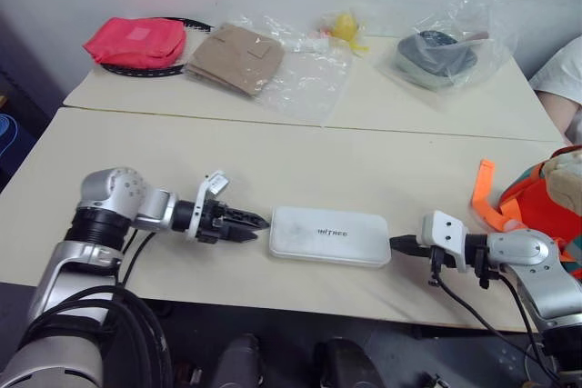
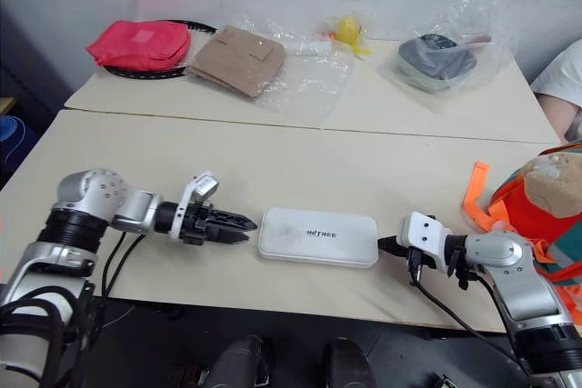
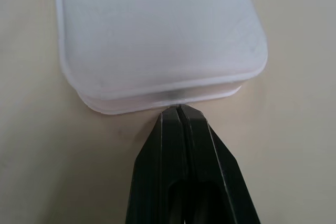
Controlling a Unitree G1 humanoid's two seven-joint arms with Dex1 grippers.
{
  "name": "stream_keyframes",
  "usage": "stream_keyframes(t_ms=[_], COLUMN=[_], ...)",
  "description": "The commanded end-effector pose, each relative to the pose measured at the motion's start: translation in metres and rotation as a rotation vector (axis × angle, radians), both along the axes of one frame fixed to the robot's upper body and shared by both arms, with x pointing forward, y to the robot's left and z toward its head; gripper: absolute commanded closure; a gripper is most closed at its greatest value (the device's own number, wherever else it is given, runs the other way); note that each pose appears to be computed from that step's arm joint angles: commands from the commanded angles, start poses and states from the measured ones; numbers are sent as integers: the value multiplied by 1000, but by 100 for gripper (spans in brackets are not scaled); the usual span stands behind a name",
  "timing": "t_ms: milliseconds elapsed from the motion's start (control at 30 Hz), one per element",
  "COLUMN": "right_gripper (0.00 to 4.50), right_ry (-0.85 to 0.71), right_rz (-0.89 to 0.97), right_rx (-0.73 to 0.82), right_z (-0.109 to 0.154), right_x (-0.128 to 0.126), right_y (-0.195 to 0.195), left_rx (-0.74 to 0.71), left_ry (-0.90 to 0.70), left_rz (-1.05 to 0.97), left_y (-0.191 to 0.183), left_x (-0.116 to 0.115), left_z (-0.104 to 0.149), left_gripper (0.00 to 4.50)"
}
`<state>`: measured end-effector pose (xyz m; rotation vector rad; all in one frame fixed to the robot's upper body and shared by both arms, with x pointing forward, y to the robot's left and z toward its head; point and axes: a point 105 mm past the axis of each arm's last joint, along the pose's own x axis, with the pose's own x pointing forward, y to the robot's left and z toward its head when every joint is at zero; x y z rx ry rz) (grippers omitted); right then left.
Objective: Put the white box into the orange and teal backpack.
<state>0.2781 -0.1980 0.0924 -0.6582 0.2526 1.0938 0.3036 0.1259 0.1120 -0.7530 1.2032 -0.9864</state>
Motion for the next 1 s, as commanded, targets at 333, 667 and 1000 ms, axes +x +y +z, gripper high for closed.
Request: stream_keyframes(t_ms=[333,667,1000], right_gripper=[450,450,291], right_ry=[-36,-74,-242], right_rz=[110,62,-493], right_rx=[22,69,402], right_z=[-2,3,46], right_x=[-5,-7,-49], right_y=[24,21,-58], left_rx=[-86,-261,-316], left_ry=[-36,-66,-686], left_rz=[-63,-71,-61], left_y=[-51,-56,-28], left_x=[4,-5,-16], left_z=[3,15,42], left_gripper=[106,331,331])
